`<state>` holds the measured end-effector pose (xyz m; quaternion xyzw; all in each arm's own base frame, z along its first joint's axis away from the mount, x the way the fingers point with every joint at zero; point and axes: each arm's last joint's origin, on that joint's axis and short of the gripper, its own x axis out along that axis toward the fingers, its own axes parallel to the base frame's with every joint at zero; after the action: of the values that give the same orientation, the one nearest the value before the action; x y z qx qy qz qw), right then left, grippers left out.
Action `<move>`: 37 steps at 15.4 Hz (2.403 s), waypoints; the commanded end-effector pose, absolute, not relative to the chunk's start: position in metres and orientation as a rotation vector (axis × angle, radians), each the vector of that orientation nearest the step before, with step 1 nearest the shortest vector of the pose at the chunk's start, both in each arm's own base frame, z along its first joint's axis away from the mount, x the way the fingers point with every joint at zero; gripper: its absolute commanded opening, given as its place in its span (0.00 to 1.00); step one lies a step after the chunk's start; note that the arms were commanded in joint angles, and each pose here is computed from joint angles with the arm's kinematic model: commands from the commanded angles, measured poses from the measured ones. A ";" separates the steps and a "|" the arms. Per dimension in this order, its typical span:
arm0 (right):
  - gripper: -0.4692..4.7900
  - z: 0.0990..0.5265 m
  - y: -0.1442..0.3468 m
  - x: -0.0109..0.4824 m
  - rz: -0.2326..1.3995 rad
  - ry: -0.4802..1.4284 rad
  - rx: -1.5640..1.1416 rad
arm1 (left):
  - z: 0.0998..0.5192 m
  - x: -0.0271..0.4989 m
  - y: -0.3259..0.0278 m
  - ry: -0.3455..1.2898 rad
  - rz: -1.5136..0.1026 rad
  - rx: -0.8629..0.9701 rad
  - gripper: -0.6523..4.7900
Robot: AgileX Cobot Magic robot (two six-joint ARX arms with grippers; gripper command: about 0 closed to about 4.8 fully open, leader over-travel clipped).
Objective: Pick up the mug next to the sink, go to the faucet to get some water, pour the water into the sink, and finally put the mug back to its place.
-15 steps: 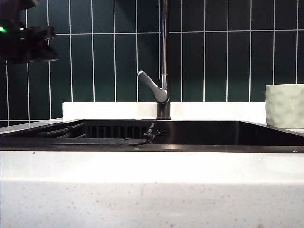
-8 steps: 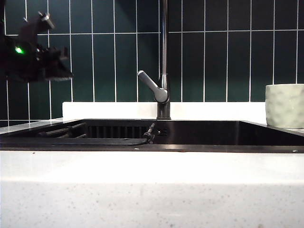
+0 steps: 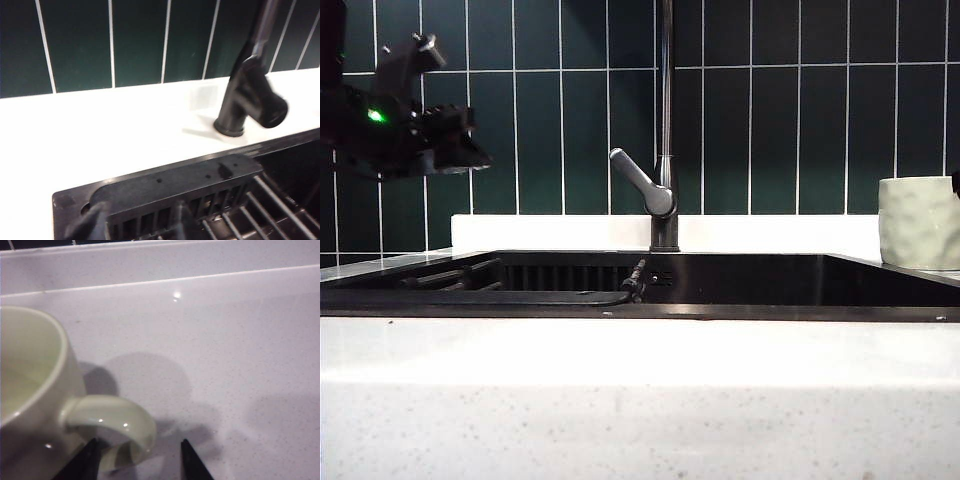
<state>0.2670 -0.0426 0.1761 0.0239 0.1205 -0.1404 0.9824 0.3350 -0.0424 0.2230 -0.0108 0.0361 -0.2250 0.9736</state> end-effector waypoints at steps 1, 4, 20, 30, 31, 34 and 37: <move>0.51 0.182 -0.047 0.273 -0.298 0.190 0.045 | 0.233 0.347 -0.045 0.043 -0.461 -0.037 0.42; 0.51 0.182 -0.054 0.280 -0.315 0.188 0.048 | 0.239 0.360 -0.047 0.042 -0.487 -0.043 0.42; 0.28 0.175 -0.063 0.298 -0.267 0.206 0.055 | 0.225 0.369 -0.053 0.109 -0.547 -0.057 0.42; 0.09 0.189 -0.062 0.296 -0.260 0.136 0.051 | 0.226 0.367 -0.057 0.125 -0.630 -0.127 0.42; 0.09 0.192 -0.062 0.295 -0.251 0.123 0.051 | 0.226 0.367 -0.057 0.124 -0.630 -0.127 0.42; 0.09 0.206 -0.061 0.291 -0.246 0.068 0.060 | 0.229 0.368 -0.058 0.114 -0.657 -0.126 0.42; 0.09 0.221 -0.059 0.292 -0.202 0.010 0.062 | 0.242 0.373 -0.059 0.082 -0.700 -0.118 0.42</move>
<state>0.2893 -0.0598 0.2026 0.0247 0.0588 -0.1151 0.9913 0.3709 -0.0580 0.2328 -0.0604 0.0563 -0.3289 0.9407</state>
